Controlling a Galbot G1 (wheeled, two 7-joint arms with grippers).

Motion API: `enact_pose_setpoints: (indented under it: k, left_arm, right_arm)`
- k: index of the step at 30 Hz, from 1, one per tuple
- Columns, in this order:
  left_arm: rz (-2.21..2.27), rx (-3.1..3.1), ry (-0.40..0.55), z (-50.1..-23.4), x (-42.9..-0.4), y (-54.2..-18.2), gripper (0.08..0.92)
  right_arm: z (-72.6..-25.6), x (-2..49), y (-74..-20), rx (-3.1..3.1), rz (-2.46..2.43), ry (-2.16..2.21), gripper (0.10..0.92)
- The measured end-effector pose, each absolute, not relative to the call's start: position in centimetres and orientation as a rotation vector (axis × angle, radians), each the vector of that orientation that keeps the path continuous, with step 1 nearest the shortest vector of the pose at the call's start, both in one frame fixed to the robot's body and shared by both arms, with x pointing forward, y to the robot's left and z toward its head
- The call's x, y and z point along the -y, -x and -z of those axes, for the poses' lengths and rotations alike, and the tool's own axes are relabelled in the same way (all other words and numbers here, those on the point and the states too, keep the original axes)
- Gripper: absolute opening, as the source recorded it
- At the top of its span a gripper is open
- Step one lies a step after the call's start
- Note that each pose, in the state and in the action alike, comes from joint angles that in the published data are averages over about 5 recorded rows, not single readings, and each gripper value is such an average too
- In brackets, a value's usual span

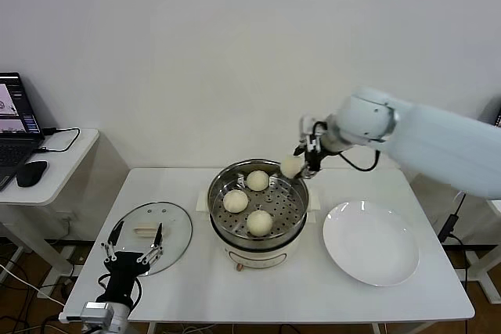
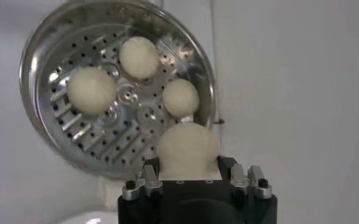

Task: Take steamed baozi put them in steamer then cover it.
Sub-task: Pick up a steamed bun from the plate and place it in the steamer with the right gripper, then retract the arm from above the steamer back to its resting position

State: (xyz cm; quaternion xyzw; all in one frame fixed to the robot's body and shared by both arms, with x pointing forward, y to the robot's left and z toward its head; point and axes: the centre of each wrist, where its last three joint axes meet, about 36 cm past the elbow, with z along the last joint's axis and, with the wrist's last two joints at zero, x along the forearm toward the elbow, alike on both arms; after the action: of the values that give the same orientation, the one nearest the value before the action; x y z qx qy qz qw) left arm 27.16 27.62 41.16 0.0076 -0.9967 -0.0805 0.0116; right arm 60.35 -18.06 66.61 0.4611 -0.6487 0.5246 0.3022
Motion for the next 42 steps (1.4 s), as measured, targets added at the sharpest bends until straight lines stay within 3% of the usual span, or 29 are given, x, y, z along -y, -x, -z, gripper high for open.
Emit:
enact_pose_setpoints:
  k: [22,31,42]
  left_arm:
    - [0.24,3.107,-0.021,-41.0,-27.4,-27.1,0.823]
    - [0.241,3.105,-0.022,-40.8,-27.4,-27.2,0.823]
    - [0.238,3.108,-0.017,-40.8,-27.3,-27.4,0.823]
  right_arm:
    - [-57.1,15.9,-60.7,1.641,-1.322,-1.186,0.623]
    - [-58.3,16.0,-60.5,1.69,-1.314,-1.188,0.813]
    - [-63.6,17.9,-58.9,1.818,-1.318,-1.208,0.823]
